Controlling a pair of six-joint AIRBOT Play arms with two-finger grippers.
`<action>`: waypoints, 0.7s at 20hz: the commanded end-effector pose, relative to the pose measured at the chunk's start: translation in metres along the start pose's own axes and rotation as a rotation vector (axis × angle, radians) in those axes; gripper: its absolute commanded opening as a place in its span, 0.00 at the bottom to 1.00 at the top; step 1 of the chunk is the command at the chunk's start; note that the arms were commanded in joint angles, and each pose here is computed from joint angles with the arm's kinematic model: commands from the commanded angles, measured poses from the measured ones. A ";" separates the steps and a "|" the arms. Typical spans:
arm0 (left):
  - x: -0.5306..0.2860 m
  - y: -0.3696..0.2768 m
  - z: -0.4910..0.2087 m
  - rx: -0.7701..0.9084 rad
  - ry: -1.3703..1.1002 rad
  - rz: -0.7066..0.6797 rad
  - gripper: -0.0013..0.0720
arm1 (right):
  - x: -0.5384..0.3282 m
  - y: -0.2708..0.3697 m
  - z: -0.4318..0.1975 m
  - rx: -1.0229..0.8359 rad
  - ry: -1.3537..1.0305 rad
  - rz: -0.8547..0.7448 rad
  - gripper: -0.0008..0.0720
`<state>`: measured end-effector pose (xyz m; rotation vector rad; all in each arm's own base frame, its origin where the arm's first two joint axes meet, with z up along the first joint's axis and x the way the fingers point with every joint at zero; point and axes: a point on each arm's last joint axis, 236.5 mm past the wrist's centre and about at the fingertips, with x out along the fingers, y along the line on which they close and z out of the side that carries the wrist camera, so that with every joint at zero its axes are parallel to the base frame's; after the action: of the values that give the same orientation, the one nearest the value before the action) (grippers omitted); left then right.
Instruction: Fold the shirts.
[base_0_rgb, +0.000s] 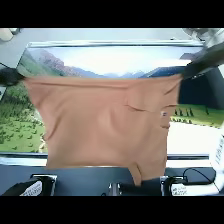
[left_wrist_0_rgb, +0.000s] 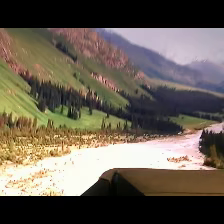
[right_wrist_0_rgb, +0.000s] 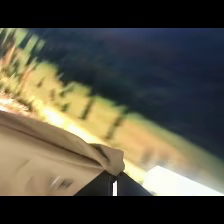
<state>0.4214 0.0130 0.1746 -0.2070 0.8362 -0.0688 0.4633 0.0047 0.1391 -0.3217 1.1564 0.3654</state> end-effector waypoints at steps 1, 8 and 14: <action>0.110 0.032 -0.036 -0.065 0.164 0.014 0.05 | 0.123 0.004 0.014 0.100 0.045 0.151 0.03; 0.205 0.054 -0.024 -0.094 0.183 0.018 0.05 | 0.179 -0.034 0.066 0.165 -0.178 0.046 0.03; 0.177 0.047 -0.077 -0.015 0.461 -0.026 0.05 | 0.156 -0.006 -0.012 0.058 0.157 0.135 0.04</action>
<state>0.5203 0.0274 0.0007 -0.2596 1.1075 -0.0747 0.5597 0.0220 -0.0001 -0.1569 1.1450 0.3805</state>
